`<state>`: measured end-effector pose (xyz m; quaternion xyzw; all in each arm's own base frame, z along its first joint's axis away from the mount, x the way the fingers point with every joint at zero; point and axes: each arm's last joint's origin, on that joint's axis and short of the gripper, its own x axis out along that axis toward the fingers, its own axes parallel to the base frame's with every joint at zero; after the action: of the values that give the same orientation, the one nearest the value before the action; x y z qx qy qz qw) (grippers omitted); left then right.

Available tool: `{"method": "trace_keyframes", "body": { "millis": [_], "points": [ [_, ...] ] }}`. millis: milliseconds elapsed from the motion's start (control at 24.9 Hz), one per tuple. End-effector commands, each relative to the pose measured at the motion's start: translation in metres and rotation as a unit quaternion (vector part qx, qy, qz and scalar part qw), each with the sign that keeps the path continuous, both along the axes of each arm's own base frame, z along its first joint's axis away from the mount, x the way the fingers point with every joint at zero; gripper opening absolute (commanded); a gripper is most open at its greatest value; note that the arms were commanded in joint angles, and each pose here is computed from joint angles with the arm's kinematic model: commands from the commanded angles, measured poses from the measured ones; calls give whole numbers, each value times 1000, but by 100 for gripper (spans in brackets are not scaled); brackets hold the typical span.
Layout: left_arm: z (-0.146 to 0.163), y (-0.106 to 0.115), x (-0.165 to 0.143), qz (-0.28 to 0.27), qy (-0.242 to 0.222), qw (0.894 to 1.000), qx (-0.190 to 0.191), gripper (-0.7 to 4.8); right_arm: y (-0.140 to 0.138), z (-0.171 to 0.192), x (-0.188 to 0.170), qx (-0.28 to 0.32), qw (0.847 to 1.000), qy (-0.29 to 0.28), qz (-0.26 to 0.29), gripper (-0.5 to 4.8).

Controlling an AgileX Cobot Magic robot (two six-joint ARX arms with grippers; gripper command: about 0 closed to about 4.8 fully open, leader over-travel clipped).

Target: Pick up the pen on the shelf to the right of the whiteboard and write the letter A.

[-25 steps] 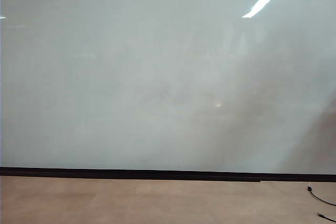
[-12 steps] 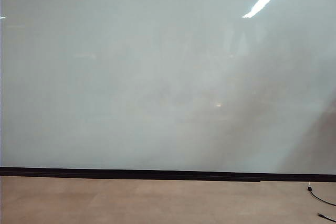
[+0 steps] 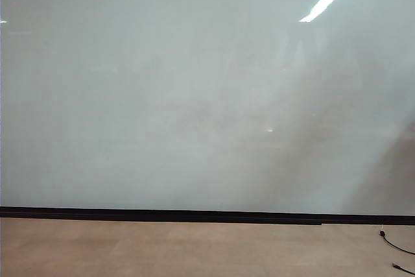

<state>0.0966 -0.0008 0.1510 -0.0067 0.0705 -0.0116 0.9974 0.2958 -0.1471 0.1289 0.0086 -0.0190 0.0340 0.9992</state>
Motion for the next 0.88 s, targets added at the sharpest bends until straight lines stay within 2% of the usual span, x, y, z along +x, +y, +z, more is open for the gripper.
{"method": "trace_keyframes", "body": {
  "millis": [40, 240, 321, 361, 601, 882],
  "points": [
    [2, 0, 0, 0, -5, 1000, 2, -5, 0, 2, 0, 1, 1000, -7, 1, 133],
    [2, 0, 0, 0, -5, 1000, 2, -4, 0, 4, 0, 0, 1000, -13, 1, 106],
    [2, 0, 0, 0, -5, 1000, 2, -5, 0, 4, 0, 1, 1000, -13, 1, 49],
    [2, 0, 0, 0, -5, 1000, 2, -4, 0, 4, 0, 2, 1000, -13, 1, -10],
    [2, 0, 0, 0, -5, 1000, 2, -4, 0, 7, 0, 10, 1000, -22, 2, -9],
    [2, 0, 0, 0, -5, 1000, 2, -4, -3, 12, -2, 22, 998, -31, -51, -9]
  ]
}}
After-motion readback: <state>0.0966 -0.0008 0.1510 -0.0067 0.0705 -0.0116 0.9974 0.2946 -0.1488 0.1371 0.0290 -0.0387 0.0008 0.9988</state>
